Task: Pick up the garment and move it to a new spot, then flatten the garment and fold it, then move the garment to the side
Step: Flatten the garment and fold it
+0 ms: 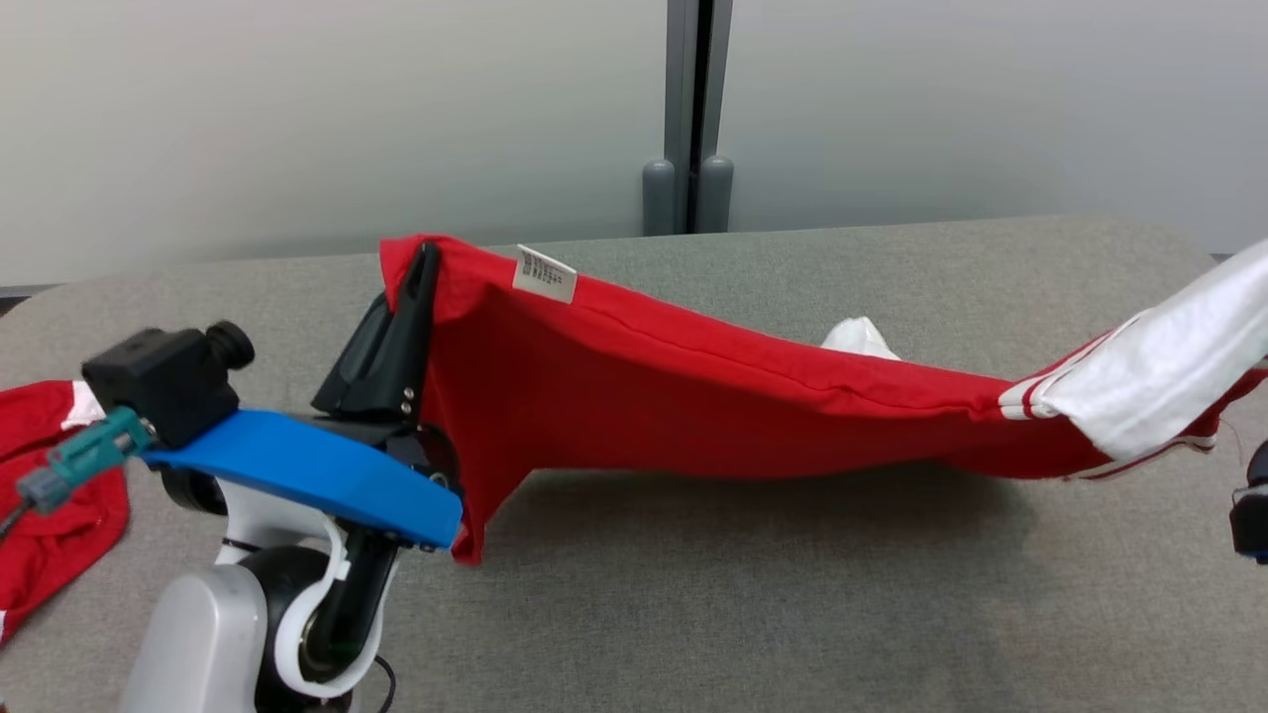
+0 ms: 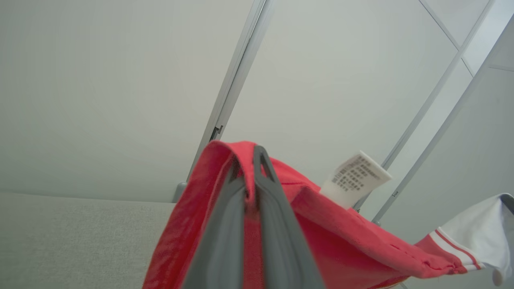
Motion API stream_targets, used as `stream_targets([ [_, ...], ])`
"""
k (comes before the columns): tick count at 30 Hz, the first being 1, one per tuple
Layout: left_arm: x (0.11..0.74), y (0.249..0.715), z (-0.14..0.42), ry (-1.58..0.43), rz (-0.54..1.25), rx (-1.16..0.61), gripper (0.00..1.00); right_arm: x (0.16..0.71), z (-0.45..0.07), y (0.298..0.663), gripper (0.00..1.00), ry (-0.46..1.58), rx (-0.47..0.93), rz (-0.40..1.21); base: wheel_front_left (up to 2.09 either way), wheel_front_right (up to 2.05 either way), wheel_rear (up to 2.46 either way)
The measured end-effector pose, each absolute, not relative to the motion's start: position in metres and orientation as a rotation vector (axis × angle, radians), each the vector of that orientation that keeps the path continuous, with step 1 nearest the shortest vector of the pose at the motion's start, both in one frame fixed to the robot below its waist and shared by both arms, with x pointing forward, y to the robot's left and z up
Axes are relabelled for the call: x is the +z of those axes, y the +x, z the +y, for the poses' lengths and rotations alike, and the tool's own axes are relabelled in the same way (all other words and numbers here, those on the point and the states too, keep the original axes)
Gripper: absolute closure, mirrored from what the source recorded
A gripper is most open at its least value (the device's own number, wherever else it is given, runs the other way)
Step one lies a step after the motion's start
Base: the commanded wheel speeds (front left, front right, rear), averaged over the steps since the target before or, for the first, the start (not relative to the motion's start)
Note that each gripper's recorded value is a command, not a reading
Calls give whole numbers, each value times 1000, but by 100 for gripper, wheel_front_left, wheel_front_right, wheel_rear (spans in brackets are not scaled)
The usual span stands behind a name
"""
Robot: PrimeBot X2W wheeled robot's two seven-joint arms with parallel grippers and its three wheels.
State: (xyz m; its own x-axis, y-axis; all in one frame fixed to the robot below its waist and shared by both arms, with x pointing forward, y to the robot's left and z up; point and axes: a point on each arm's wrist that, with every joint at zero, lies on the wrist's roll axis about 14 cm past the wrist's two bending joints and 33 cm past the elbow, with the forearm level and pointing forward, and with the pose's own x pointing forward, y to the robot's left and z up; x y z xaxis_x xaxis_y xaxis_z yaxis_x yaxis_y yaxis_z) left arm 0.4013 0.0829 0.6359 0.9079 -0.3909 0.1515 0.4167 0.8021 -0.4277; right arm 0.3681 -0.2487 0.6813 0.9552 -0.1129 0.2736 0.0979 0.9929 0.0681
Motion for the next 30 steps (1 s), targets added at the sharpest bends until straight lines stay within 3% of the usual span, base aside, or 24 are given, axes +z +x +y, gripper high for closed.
stream_targets([
  [6, 638, 433, 81, -388, -14, -461, 100, 693, -243, 403, 100, -33, -63, -255, 0, 0, 0],
  [10, 609, 475, 83, -335, 90, -437, 100, 668, -245, 453, 100, -43, -20, -137, 0, 0, 0],
  [16, 571, 549, 104, -216, 172, -349, 100, 655, -234, 541, 100, 26, 47, -86, 0, 0, 0],
  [22, 603, 604, 121, -186, 30, -294, 100, 709, -234, 593, 100, -4, 37, -275, 0, 0, 0],
  [26, 659, 623, 126, -168, -169, -285, 100, 775, -228, 599, 100, -33, 43, -502, 0, 0, 0],
  [30, 674, 630, 124, -139, -255, -293, 100, 801, -232, 596, 100, -62, 34, -619, 0, 0, 0],
])
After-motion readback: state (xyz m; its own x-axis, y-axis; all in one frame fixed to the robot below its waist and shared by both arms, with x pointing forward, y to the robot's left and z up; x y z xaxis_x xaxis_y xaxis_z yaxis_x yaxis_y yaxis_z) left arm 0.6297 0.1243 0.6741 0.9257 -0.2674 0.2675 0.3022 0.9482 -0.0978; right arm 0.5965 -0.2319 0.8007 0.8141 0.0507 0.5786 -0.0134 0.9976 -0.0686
